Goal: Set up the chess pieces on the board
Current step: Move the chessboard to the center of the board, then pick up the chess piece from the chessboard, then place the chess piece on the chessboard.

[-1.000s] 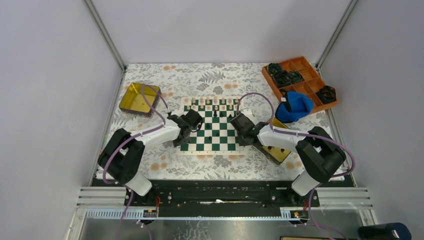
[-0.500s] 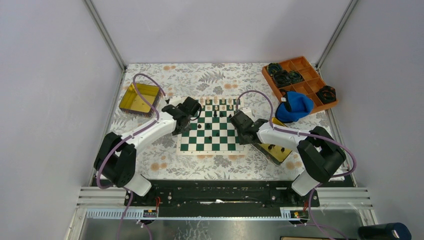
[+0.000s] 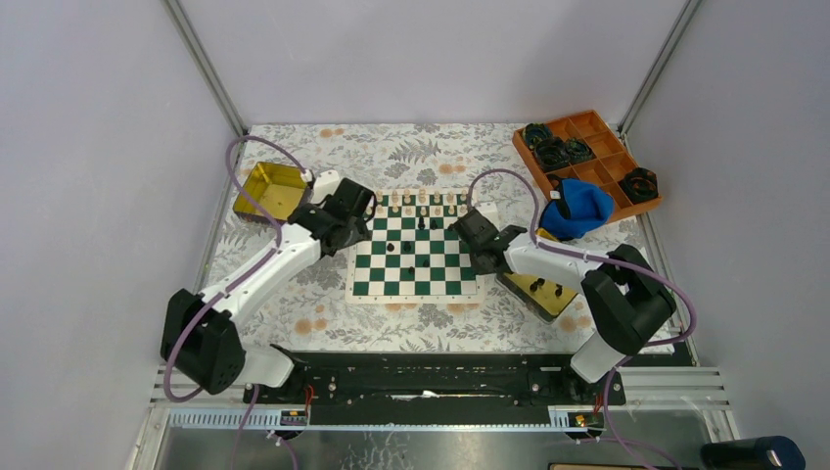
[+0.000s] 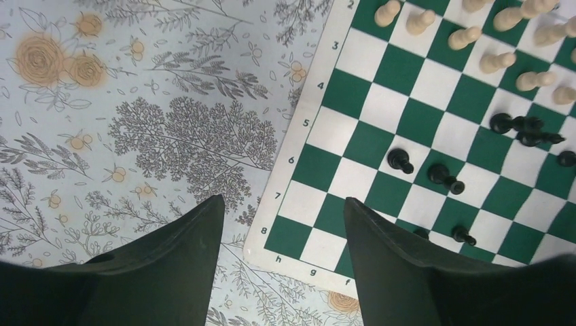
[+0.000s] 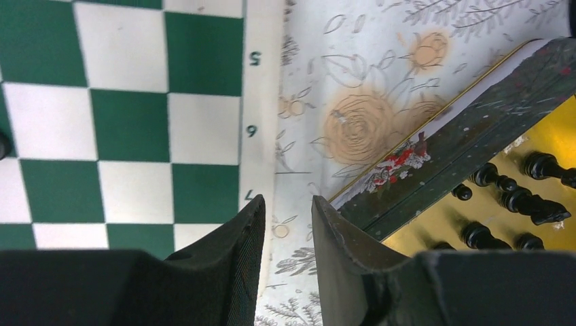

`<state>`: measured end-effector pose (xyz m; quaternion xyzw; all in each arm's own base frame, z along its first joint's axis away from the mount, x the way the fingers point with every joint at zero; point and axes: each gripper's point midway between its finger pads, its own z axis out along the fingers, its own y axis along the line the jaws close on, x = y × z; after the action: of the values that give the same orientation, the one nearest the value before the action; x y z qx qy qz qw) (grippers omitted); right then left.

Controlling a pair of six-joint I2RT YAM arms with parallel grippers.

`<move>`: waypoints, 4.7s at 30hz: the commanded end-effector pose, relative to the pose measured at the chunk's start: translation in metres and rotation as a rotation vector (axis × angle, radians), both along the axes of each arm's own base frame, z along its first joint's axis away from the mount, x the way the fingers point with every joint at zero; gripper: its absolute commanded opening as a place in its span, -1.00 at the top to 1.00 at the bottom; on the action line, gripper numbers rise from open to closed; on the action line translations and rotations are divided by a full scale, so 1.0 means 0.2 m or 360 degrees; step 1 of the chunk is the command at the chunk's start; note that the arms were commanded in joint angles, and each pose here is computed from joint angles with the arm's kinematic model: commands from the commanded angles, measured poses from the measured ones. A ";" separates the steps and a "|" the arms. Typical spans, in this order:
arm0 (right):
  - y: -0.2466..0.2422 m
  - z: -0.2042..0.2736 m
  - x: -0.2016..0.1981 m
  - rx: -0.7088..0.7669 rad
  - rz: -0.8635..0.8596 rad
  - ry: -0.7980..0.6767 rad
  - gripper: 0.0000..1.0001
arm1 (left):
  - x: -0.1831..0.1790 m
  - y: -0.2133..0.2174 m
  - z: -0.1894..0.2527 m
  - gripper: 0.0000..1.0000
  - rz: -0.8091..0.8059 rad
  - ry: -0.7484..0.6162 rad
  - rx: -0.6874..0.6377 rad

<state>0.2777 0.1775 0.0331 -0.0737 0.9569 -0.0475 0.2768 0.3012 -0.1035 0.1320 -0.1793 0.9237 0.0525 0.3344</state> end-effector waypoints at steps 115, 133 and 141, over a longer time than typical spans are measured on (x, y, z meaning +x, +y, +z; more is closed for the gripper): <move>0.22 0.15 0.62 0.0199 0.0026 -0.0059 1.00 | 0.03 0.17 0.24 -0.97 -0.0151 -0.0321 -0.0146; 0.16 0.15 0.22 0.0174 0.0045 -0.0023 1.00 | -0.03 0.15 0.23 -0.97 -0.0175 -0.0330 -0.0223; 0.20 0.09 0.06 0.0174 0.0084 0.0016 1.00 | -0.05 0.15 0.23 -0.97 -0.0180 -0.0325 -0.0238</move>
<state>0.2917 0.2112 0.0354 -0.0989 0.9636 0.0013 0.2485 0.2893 -0.0730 0.1731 -0.1549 0.9013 -0.0425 0.4023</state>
